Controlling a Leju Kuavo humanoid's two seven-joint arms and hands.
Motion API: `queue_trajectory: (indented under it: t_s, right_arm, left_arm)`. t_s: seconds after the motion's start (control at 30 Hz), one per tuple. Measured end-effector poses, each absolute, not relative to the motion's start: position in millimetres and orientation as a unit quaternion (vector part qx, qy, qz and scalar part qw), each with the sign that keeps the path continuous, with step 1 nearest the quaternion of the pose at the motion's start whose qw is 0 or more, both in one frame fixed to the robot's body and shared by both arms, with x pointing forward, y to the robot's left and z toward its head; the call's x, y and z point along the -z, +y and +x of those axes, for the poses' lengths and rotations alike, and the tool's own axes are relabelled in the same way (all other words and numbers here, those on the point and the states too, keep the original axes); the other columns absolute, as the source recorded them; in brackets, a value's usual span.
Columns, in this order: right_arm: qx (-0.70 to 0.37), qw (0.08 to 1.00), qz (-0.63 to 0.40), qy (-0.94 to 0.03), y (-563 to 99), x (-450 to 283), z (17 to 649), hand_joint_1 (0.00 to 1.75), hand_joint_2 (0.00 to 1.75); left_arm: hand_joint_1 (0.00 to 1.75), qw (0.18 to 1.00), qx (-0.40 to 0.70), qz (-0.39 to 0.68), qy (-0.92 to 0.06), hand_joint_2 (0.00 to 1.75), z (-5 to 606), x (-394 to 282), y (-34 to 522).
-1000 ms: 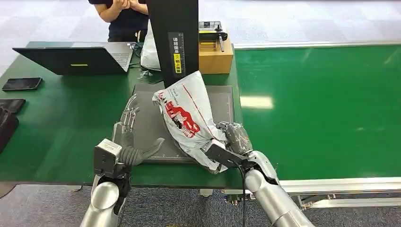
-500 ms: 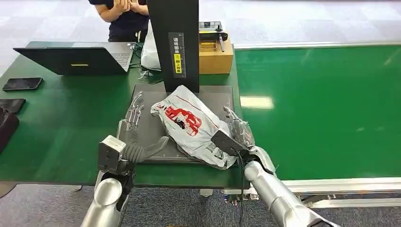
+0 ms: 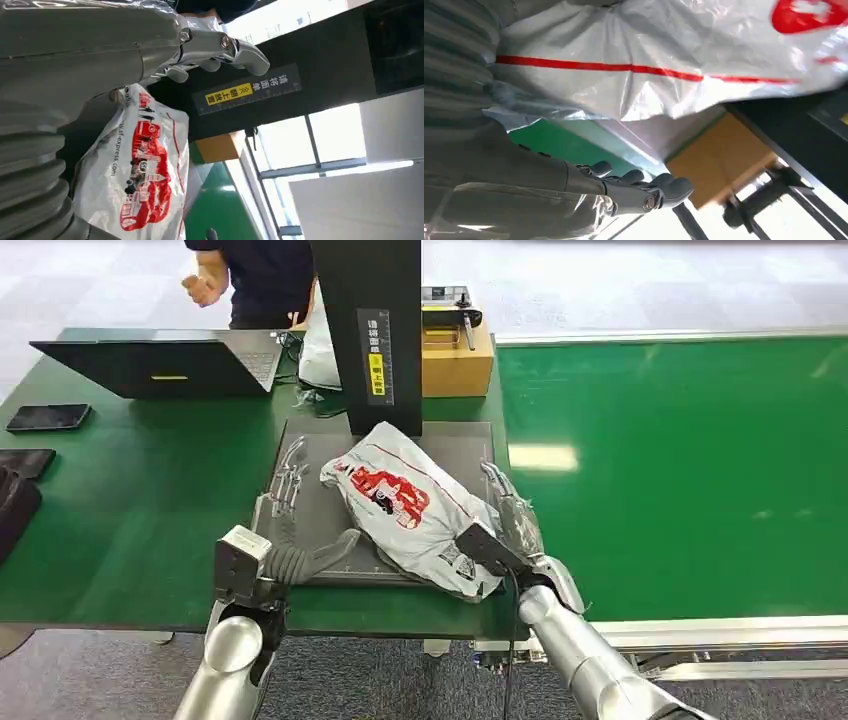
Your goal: Moved the parcel from conveyor to table for the left to box.
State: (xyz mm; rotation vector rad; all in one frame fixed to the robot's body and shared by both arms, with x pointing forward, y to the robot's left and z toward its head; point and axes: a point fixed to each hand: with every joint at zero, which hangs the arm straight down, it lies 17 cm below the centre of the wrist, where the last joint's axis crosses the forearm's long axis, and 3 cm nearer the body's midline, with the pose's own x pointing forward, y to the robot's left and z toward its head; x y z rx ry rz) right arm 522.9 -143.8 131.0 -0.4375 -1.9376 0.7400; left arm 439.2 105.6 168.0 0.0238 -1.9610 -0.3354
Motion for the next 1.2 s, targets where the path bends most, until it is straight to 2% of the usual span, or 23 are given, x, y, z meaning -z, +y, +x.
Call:
queue_trajectory:
  t_s: [0.03, 0.07, 0.33, 0.37, 0.8, 1.2]
  right_arm:
    - [-0.297, 0.483, -0.178, -0.804, -144.2, -133.8, 518.8, 0.0, 1.75]
    - [-0.288, 0.481, -0.175, -0.809, -144.4, -136.3, 515.2, 0.0, 0.0]
    - [-0.219, 0.456, -0.128, -0.853, -136.5, -170.5, 477.3, 0.0, 0.0]
    - [-0.21, 0.451, -0.125, -0.858, -136.6, -176.9, 473.4, 0.0, 1.75]
    - [-0.093, 0.399, -0.152, -0.9, -180.7, -241.3, 437.0, 0.0, 1.75]
    - [-0.062, 0.451, -0.105, -0.884, -202.3, -220.5, 421.2, 0.0, 1.75]
  left_arm:
    - [0.0, 0.545, 0.142, 0.01, -0.827, 1.75, 439.2, -167.8, 105.7]
    - [0.0, 0.545, 0.142, 0.01, -0.827, 1.75, 439.2, -167.9, 105.7]
    - [0.0, 0.548, 0.141, 0.013, -0.825, 1.75, 437.5, -164.0, 107.6]
    - [0.0, 0.549, 0.141, 0.014, -0.824, 1.75, 436.8, -162.7, 108.2]
    - [0.0, 0.559, 0.141, 0.019, -0.817, 1.75, 430.3, -150.6, 111.2]
    - [0.0, 0.555, 0.141, 0.027, -0.82, 1.75, 429.5, -149.5, 116.5]
